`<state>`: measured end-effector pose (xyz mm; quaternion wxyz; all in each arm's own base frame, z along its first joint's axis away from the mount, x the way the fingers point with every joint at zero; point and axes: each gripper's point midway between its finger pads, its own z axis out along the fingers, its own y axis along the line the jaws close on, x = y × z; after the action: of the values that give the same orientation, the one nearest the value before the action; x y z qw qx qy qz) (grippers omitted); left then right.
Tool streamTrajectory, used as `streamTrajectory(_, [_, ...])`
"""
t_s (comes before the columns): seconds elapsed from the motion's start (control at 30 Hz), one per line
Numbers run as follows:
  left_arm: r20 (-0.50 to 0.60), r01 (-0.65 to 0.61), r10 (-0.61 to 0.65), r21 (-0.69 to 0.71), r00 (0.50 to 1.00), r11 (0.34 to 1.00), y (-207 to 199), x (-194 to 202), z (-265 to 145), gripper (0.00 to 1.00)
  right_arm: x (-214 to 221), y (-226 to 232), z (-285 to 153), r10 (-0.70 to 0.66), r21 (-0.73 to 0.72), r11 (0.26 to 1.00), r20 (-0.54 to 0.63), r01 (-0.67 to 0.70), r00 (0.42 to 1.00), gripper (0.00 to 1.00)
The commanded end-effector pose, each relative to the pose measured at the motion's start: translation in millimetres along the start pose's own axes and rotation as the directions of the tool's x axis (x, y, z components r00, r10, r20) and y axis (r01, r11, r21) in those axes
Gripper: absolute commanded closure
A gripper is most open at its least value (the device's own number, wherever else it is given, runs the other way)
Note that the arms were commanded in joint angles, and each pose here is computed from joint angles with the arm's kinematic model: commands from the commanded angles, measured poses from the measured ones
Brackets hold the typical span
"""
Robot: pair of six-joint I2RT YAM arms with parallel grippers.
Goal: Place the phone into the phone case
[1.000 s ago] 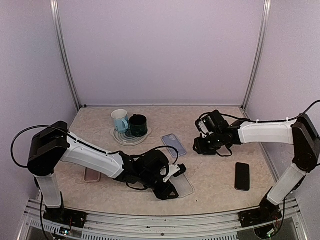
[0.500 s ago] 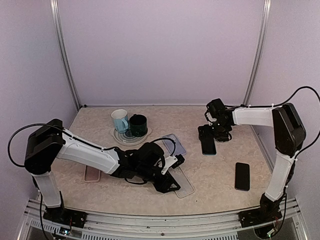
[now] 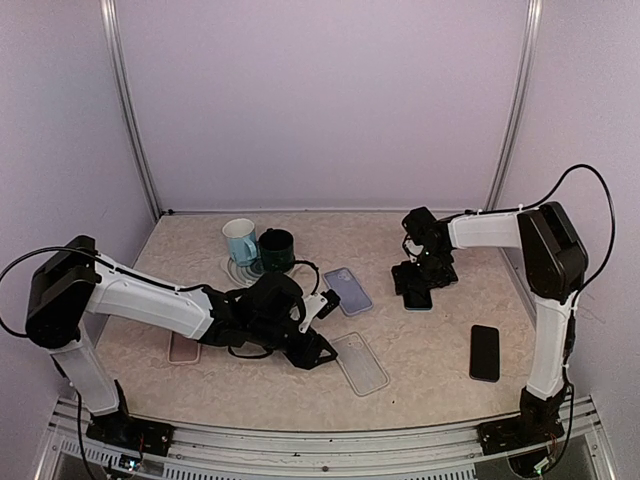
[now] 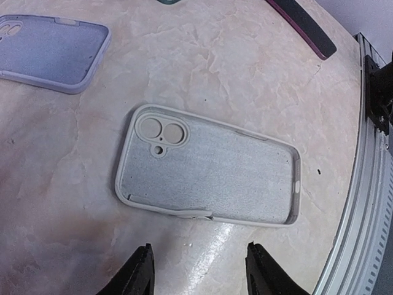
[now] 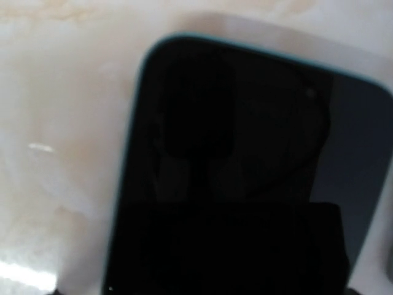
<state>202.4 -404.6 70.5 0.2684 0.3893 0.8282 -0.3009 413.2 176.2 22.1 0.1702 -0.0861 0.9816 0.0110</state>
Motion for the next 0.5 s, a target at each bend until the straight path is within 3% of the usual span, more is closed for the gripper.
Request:
streamTrajectory(0.0, [-0.005,-0.012,0.012,-0.017,1.000,1.000,1.5,1.8,-3.1,0.49,22.3,2.8,14.0,-0.029,-0.027,0.999,-0.114,0.026,0.993,0.06])
streamTrajectory(0.13, [-0.013,-0.018,0.018,-0.033,1.000,0.999,5.2,2.1,-2.4,0.49,25.0,8.9,10.0,-0.054,-0.071,0.996,-0.115,0.046,0.992,0.14])
streamTrajectory(0.47, [-0.026,-0.021,0.019,-0.051,0.999,0.998,9.8,5.2,-3.7,0.49,67.5,11.6,-2.6,-0.114,-0.109,0.990,-0.195,0.094,0.974,0.23])
